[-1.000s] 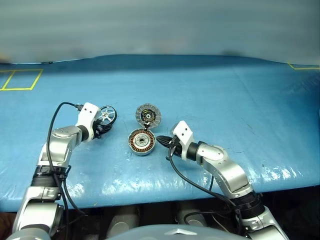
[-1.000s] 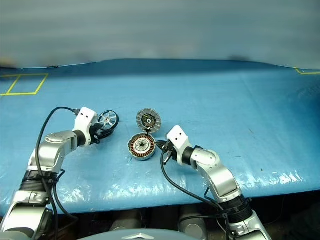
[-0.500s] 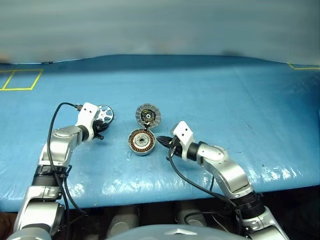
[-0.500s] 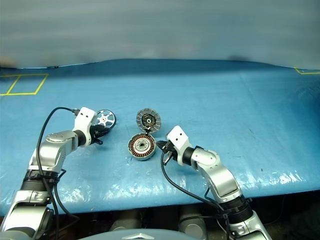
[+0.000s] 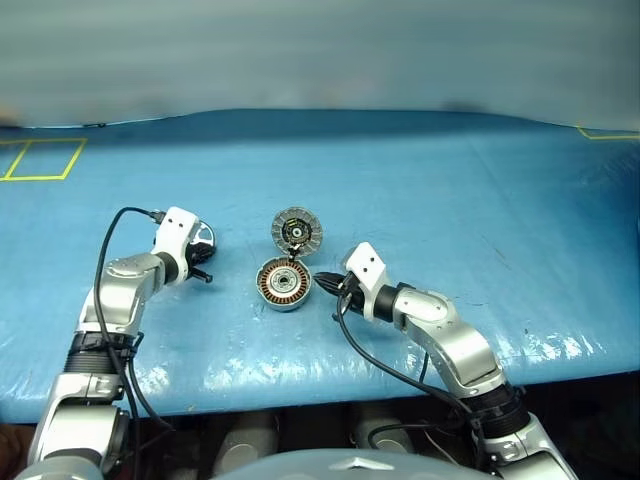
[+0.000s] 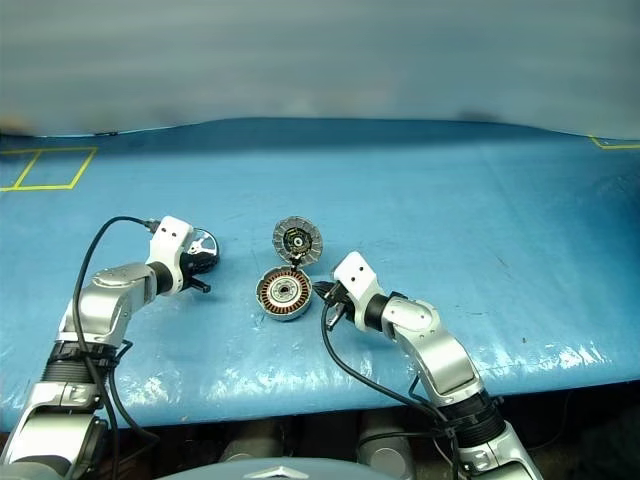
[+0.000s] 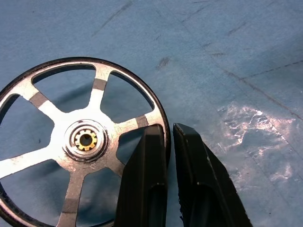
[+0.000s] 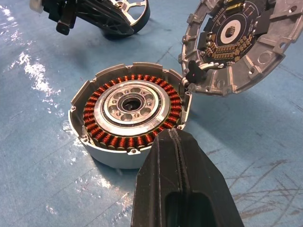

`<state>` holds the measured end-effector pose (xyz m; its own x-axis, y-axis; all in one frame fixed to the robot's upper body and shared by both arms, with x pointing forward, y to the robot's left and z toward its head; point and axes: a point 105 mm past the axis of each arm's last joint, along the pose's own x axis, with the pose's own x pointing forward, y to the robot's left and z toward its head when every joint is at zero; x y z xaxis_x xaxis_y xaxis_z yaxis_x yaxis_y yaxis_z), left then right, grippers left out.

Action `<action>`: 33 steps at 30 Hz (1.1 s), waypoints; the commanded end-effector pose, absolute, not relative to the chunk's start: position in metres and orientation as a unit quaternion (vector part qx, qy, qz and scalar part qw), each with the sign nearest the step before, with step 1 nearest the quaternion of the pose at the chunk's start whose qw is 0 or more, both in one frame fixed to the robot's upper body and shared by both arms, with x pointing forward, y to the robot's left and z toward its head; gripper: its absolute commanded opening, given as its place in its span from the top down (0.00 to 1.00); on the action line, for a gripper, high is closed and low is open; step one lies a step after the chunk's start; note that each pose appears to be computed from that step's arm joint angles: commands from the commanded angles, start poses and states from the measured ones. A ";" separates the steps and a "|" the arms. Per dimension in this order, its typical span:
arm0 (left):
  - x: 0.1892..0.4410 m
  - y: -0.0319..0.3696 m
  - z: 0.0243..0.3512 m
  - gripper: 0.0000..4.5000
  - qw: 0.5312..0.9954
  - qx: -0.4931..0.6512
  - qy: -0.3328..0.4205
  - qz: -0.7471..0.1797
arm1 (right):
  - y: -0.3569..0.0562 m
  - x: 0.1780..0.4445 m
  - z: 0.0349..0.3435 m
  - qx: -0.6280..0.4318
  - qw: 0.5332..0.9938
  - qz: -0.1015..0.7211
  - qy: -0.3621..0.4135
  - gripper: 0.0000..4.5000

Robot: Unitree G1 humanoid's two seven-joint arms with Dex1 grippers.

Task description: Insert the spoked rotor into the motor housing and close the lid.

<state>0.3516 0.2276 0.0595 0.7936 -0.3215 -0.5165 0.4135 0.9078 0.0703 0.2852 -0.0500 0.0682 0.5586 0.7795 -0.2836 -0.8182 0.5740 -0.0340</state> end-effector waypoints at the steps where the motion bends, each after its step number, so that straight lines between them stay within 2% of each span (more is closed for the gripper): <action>1: 0.351 0.223 0.073 1.00 0.945 0.095 0.226 -0.217 | -0.047 0.284 0.076 -0.083 0.878 0.461 0.100 1.00; 8: 0.338 0.206 0.071 1.00 0.915 0.154 0.219 -0.301 | -0.047 0.284 0.076 -0.085 0.877 0.462 0.101 1.00; 12: 0.326 0.207 0.062 0.77 0.884 0.221 0.245 -0.332 | -0.048 0.284 0.076 -0.084 0.878 0.461 0.101 1.00; 17: 0.320 0.219 0.067 0.77 0.867 0.279 0.249 -0.331 | -0.048 0.284 0.075 -0.085 0.878 0.459 0.102 1.00; 24: 0.320 0.208 0.097 0.77 0.866 0.295 0.198 -0.353 | -0.047 0.284 0.074 -0.086 0.877 0.462 0.105 1.00; 28: 0.323 0.198 0.123 0.77 0.852 0.327 0.169 -0.373 | -0.046 0.285 0.074 -0.087 0.876 0.463 0.104 1.00; 33: 0.330 0.195 0.138 0.77 0.833 0.368 0.158 -0.381 | -0.046 0.285 0.073 -0.088 0.876 0.463 0.105 1.00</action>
